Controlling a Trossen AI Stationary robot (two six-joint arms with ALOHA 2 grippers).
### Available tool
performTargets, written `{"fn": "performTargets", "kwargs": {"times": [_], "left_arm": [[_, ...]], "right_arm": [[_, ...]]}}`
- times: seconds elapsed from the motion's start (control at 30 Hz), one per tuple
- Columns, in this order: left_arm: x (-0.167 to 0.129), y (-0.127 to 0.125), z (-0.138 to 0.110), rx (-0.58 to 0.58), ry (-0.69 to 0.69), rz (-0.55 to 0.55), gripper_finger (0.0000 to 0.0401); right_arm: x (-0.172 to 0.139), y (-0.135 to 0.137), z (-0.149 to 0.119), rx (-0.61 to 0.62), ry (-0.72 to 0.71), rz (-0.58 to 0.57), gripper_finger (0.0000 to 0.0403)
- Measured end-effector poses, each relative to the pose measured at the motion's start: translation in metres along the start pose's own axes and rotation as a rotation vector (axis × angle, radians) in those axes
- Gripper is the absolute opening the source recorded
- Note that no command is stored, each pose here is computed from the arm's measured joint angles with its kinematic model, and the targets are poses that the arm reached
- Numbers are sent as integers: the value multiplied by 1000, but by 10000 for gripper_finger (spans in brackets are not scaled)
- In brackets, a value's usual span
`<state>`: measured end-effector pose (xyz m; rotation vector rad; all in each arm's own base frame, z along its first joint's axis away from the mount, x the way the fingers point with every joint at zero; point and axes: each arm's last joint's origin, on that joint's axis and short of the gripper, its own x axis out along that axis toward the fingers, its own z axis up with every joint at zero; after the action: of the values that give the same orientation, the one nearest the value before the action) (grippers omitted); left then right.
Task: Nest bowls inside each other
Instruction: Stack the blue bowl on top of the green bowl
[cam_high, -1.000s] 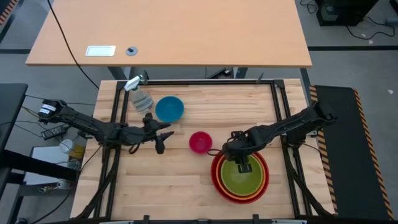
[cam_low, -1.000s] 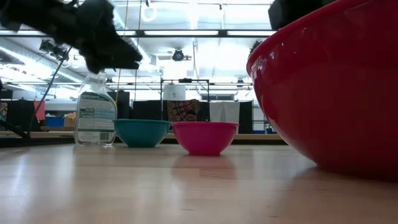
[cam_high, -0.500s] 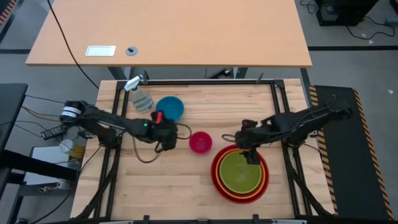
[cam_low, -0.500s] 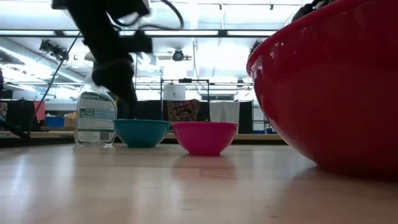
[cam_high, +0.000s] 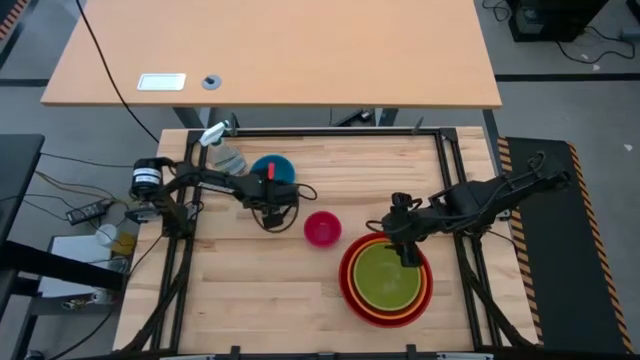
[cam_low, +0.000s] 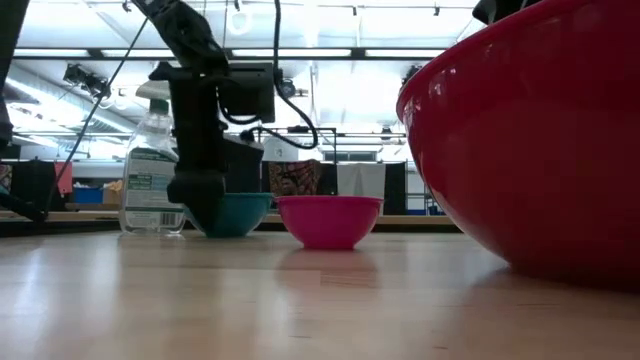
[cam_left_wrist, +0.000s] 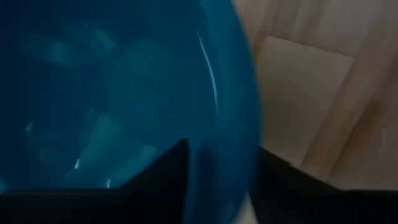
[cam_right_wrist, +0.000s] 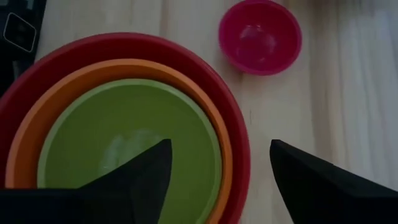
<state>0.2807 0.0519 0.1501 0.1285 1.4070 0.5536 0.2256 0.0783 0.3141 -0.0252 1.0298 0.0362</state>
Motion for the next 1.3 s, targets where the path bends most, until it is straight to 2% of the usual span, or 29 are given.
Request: {"fn": "performTargets", "kwargs": {"times": [0.1, 0.13, 0.27, 0.37, 0.43, 0.67, 0.77, 0.83, 0.93, 1.0, 1.17, 1.3], "left_arm": [[1, 0, 0, 17, 5, -11, 34], [-1, -1, 1, 25, -3, -2, 20], [-17, -13, 8, 120, -59, 7, 9], [-44, -22, 25, 197, -190, 57, 9], [-64, -31, 38, 243, -284, 53, 9], [-155, -60, 88, 221, -694, -22, 9], [-181, -78, 107, 232, -817, -61, 8], [-192, -96, 121, 255, -894, -136, 8], [-199, -131, 139, 320, -962, -254, 8], [-200, -154, 148, 384, -987, -292, 8], [-190, -200, 158, 474, -998, -307, 8], [-166, -221, 165, 491, -957, -327, 8]], "right_arm": [[1, 4, 0, 0, -12, 7, 270], [1, 4, 1, 7, -18, 8, 269], [-5, 0, -3, 18, -21, -35, 267], [-13, -6, -7, 25, -30, -83, 267], [-21, -9, -10, 43, -54, -108, 267], [-56, -22, -23, 148, -206, -173, 267], [-69, -27, -28, 208, -267, -198, 268], [-75, -30, -32, 253, -297, -218, 268], [-83, -35, -40, 315, -315, -270, 268], [-85, -38, -45, 349, -317, -308, 268], [-89, -41, -51, 394, -313, -345, 268], [-88, -41, -51, 401, -311, -344, 268]]}}
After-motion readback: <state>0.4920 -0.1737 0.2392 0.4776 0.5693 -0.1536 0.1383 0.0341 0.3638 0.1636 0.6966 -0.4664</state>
